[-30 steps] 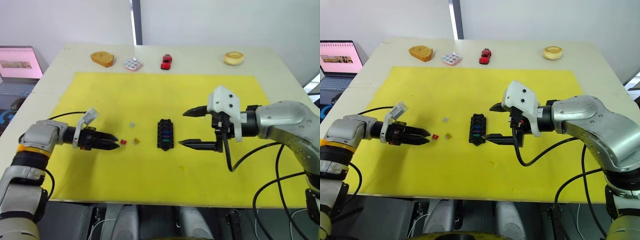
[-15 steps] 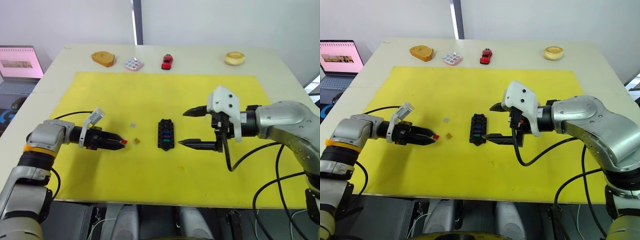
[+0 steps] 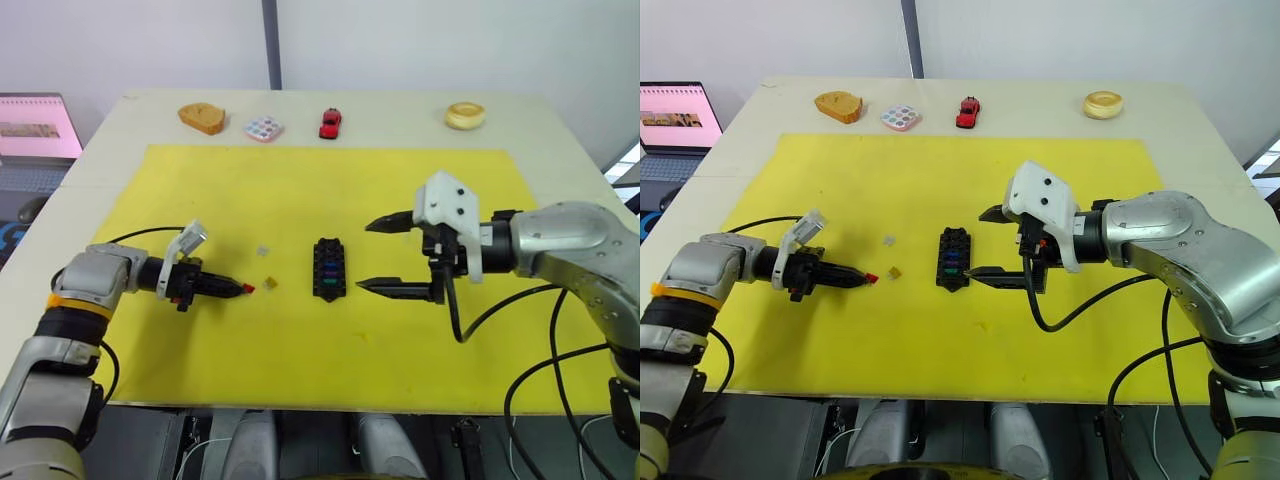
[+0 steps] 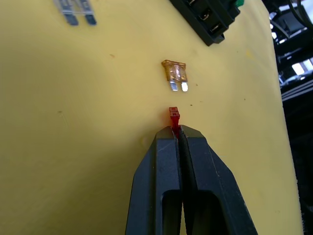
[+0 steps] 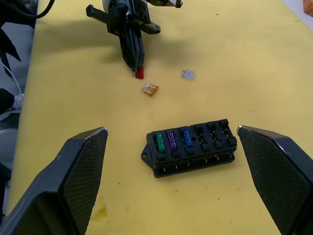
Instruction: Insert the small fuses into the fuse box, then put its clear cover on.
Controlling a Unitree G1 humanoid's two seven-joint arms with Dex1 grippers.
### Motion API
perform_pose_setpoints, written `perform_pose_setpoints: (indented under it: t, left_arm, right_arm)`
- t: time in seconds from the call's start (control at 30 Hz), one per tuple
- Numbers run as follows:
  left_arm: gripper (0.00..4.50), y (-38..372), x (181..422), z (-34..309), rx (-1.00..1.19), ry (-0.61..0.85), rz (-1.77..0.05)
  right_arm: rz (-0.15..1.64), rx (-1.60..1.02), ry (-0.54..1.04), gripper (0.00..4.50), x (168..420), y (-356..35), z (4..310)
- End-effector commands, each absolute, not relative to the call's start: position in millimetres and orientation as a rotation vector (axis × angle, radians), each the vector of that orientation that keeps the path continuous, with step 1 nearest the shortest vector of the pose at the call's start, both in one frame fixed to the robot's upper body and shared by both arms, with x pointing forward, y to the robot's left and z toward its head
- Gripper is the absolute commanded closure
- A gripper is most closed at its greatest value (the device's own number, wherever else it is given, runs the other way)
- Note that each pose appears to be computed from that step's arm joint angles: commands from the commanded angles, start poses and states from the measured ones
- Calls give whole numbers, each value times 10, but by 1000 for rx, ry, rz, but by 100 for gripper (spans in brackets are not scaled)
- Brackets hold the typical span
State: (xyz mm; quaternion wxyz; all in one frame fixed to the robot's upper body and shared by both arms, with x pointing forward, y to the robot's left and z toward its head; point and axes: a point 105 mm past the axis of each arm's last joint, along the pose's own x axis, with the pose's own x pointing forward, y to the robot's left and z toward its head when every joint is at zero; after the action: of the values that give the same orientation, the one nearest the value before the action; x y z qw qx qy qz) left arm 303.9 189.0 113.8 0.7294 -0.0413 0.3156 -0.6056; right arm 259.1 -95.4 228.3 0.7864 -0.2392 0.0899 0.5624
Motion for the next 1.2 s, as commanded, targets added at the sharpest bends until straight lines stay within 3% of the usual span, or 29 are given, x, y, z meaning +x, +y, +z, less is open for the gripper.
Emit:
perform_pose_setpoints:
  t: [0.03,0.23,0.53,0.63,0.73,1.2]
  left_arm:
    - [444,1821,3058,1399,-63,588,-1371]
    - [444,1467,3107,2045,-9,324,-1461]
    - [444,1026,2887,2502,77,113,-1623]
    - [450,901,2829,2624,94,42,-1664]
    - [450,851,2812,2654,100,20,-1673]
    - [450,813,2793,2650,115,-1,-1682]
  right_arm:
    - [1226,-517,157,0,2556,-917,2382]
    - [1261,-387,181,0,2539,-875,2590]
    - [1349,-221,287,0,2511,-773,2881]
    - [1358,-187,308,78,2528,-748,2953]
    - [1357,-186,318,220,2535,-720,2958]
    - [1352,-200,334,220,2568,-639,2916]
